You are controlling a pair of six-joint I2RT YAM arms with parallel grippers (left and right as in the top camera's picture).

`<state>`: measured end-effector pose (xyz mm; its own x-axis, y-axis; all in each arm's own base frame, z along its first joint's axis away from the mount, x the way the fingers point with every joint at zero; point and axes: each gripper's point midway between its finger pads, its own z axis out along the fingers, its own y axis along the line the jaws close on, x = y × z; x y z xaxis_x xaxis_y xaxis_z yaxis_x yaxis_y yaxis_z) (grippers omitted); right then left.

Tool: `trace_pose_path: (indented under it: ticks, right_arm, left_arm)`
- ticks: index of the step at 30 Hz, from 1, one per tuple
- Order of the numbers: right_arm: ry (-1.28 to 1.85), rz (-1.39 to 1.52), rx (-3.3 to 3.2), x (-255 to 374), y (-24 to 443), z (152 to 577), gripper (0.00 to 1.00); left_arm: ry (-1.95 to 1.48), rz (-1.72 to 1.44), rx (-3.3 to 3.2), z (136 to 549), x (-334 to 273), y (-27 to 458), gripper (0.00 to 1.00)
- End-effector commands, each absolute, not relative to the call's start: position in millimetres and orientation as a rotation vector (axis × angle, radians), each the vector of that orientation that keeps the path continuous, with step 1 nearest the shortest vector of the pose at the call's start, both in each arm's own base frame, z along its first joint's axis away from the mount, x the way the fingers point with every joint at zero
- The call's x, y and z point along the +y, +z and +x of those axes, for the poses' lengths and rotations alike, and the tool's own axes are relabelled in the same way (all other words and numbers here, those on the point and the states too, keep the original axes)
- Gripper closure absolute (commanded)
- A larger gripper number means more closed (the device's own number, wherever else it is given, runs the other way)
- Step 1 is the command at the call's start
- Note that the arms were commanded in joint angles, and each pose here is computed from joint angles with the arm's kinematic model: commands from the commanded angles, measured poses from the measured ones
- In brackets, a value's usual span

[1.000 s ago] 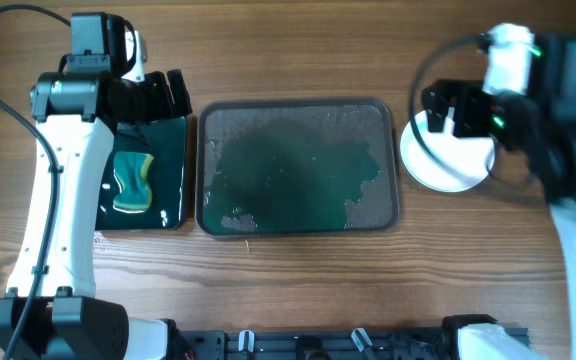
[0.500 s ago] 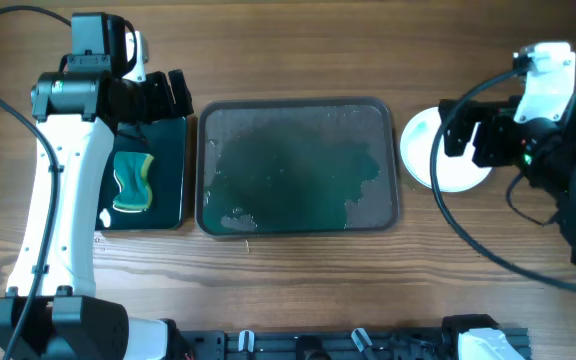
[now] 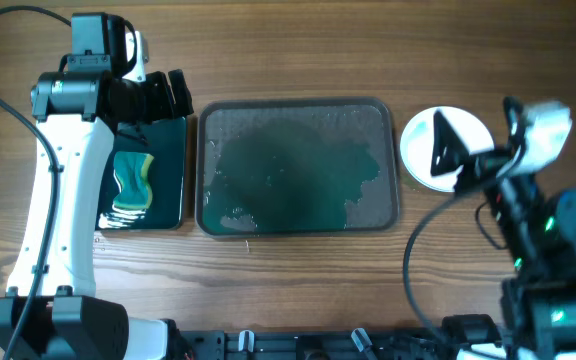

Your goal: Clean dirty plates on tray and stack at the side

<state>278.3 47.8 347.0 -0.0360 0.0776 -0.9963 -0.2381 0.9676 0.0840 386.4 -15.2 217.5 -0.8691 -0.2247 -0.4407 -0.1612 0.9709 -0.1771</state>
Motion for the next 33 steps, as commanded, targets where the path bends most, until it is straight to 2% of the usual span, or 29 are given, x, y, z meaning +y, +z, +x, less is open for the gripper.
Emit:
trace_pose_path:
  ticks: [1, 4, 14, 33]
  right_arm:
    - [0.292, -0.123, 1.573, 50.4, 284.3, 256.6, 0.0]
    - [0.296, -0.12, 1.542, 49.4, 245.1, 241.3, 0.0]
    - [0.336, -0.08, 1.559, 49.4, 179.6, 240.6, 0.0]
    - [0.334, -0.081, 1.565, 49.3, 178.3, 240.9, 0.0]
  left_arm:
    - [-0.21, -0.271, 2.653, 387.0, -18.7, 214.8, 0.0]
    - [-0.21, -0.271, 2.653, 387.0, -18.7, 214.8, 0.0]
    - [-0.21, -0.271, 2.653, 387.0, -18.7, 214.8, 0.0]
    - [-0.21, -0.271, 2.653, 387.0, -18.7, 214.8, 0.0]
